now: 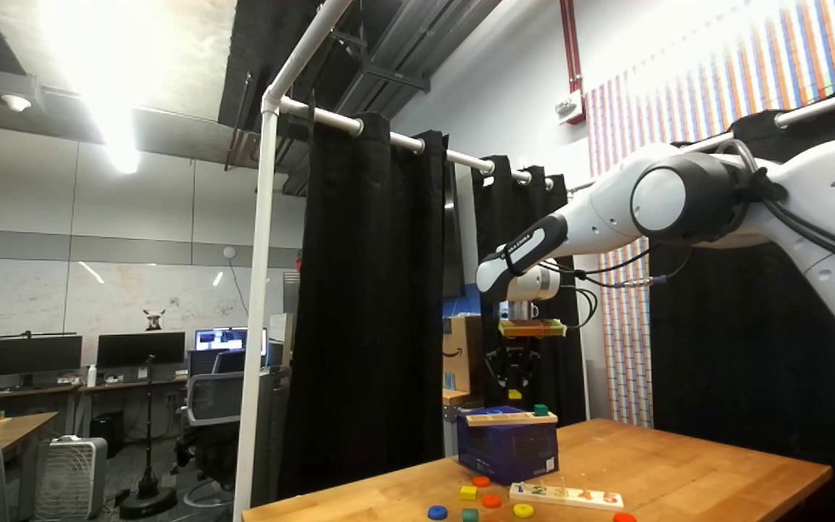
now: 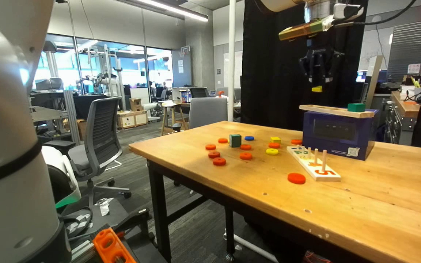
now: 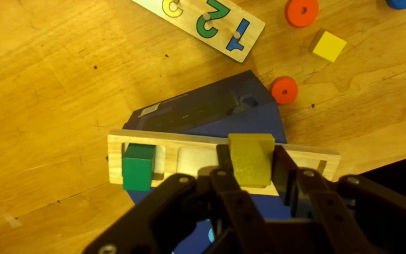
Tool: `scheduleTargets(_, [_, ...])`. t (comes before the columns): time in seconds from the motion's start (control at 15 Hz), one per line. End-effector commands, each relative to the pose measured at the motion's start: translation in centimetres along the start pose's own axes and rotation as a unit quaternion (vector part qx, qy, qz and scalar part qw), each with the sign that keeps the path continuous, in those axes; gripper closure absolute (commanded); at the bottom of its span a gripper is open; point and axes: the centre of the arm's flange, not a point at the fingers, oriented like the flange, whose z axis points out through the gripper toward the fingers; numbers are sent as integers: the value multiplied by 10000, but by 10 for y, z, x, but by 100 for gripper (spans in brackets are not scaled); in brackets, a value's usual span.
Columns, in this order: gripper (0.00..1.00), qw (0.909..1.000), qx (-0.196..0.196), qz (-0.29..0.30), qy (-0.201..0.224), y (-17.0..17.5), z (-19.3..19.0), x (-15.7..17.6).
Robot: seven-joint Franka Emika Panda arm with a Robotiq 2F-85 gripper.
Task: Put a yellow block from the table in the second compartment from the right of the wooden tray
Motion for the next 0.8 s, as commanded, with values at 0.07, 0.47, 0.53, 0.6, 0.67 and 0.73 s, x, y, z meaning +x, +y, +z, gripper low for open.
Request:
scheduleTargets(0.07, [87,9998,30,177,-77,7,1,32])
scheduleTargets(0.47, [87,9994,-5,235,-236,10,20,52])
scheduleTargets(0.53, [87,9994,-2,252,-255,11,24,55])
scheduleTargets(0.6, [87,9992,11,261,-287,13,26,57])
scheduleTargets(0.67, [87,9992,22,278,-302,14,29,60])
scheduleTargets(0.73, [87,9990,32,299,-323,16,32,61])
